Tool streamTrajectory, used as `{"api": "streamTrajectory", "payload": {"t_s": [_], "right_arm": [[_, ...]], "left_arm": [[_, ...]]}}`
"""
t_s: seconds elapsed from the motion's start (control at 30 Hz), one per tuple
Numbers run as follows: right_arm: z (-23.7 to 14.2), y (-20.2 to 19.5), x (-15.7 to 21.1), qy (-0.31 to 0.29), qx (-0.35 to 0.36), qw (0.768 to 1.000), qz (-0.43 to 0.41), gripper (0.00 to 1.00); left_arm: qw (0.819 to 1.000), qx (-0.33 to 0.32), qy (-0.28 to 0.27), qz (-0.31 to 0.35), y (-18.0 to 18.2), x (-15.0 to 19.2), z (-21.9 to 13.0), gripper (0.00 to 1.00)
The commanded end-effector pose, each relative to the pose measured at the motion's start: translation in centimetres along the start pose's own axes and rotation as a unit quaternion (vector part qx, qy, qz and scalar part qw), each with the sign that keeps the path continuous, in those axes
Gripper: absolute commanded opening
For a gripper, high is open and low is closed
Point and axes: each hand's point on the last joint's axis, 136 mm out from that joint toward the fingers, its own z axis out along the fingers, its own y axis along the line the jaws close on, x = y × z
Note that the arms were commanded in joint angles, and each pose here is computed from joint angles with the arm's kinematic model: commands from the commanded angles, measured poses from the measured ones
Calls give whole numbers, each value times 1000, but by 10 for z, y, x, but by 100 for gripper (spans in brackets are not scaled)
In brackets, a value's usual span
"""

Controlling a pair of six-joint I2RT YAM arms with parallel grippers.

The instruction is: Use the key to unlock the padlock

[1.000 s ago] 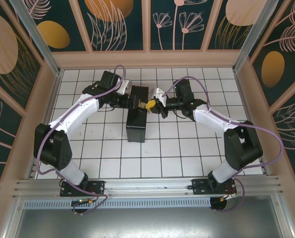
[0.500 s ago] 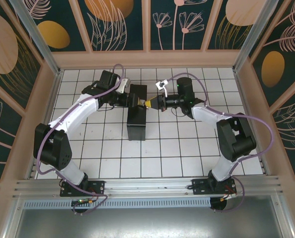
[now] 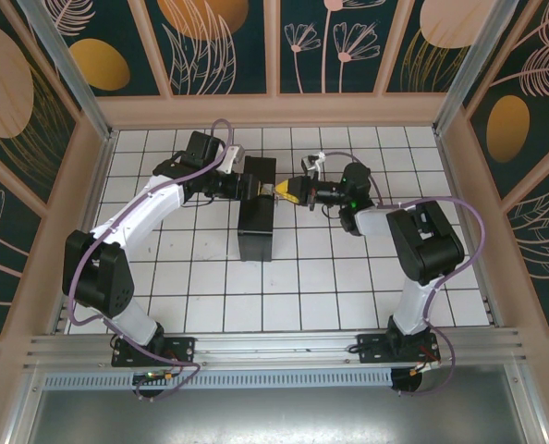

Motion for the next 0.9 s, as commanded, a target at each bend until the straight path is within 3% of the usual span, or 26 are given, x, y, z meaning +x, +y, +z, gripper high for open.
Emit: {"api": "streamTrajectory", "payload": {"t_s": [0.0, 0.2, 0.33, 0.47, 0.87], "right_arm": [[1, 12, -11, -45, -24, 997, 60, 0], [11, -7, 1, -30, -3, 994, 109, 0], [4, -4, 0, -58, -47, 986, 152, 0], [2, -7, -1, -68, -43, 985, 154, 0], [-6, -12, 2, -74, -67, 976, 191, 0]], "left_arm": [[1000, 1, 6, 0, -5, 4, -7, 67], [1000, 0, -2, 6, -9, -1, -13, 67], [999, 10, -32, 7, -18, -12, -25, 70], [998, 22, -61, 4, -28, -25, -38, 74], [999, -5, -45, 2, -14, -18, -27, 72]]}}
